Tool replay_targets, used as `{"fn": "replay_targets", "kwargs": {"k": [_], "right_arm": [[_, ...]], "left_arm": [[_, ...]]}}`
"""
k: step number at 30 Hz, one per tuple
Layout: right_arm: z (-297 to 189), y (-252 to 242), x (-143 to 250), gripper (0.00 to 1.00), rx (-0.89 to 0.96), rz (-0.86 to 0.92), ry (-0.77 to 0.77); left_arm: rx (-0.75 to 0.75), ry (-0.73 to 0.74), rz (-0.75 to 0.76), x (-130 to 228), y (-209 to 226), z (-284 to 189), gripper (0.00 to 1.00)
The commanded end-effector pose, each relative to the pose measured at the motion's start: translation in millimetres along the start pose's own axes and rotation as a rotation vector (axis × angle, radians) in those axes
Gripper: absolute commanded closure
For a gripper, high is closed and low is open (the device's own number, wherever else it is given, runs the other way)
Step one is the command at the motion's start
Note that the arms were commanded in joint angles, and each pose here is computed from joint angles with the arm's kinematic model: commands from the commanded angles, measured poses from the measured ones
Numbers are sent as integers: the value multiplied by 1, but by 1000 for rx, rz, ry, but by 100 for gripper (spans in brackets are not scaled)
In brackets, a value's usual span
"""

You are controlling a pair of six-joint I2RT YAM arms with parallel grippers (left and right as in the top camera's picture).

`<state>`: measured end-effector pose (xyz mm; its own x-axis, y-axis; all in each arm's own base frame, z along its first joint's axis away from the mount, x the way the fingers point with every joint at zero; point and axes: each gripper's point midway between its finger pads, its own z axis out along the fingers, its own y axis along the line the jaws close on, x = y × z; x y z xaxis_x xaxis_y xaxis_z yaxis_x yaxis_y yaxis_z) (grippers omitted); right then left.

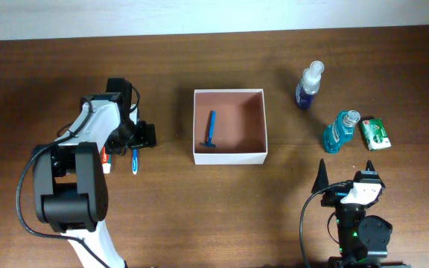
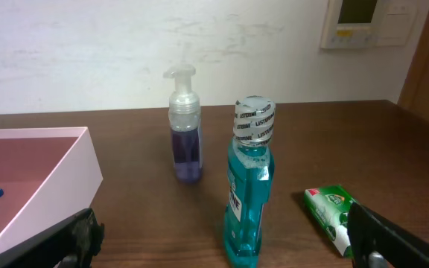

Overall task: Pack container
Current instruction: 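Lower the left gripper and close it on the toothbrush handle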

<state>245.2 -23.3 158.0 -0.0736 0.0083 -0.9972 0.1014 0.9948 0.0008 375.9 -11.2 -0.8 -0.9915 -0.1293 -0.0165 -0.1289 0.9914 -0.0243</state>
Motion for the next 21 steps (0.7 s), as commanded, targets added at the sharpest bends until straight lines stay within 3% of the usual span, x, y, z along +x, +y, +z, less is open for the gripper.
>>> {"fn": "replay_targets", "kwargs": {"k": [1, 8, 21], "right_arm": [[0, -3, 3, 2, 15, 2, 6], [0, -3, 3, 2, 15, 2, 6], [0, -3, 3, 2, 15, 2, 6]], "left_arm": [[-7, 28, 10, 9, 3, 9, 7], [-7, 25, 10, 8, 3, 9, 11], [-6, 22, 9, 8, 3, 9, 75]]}}
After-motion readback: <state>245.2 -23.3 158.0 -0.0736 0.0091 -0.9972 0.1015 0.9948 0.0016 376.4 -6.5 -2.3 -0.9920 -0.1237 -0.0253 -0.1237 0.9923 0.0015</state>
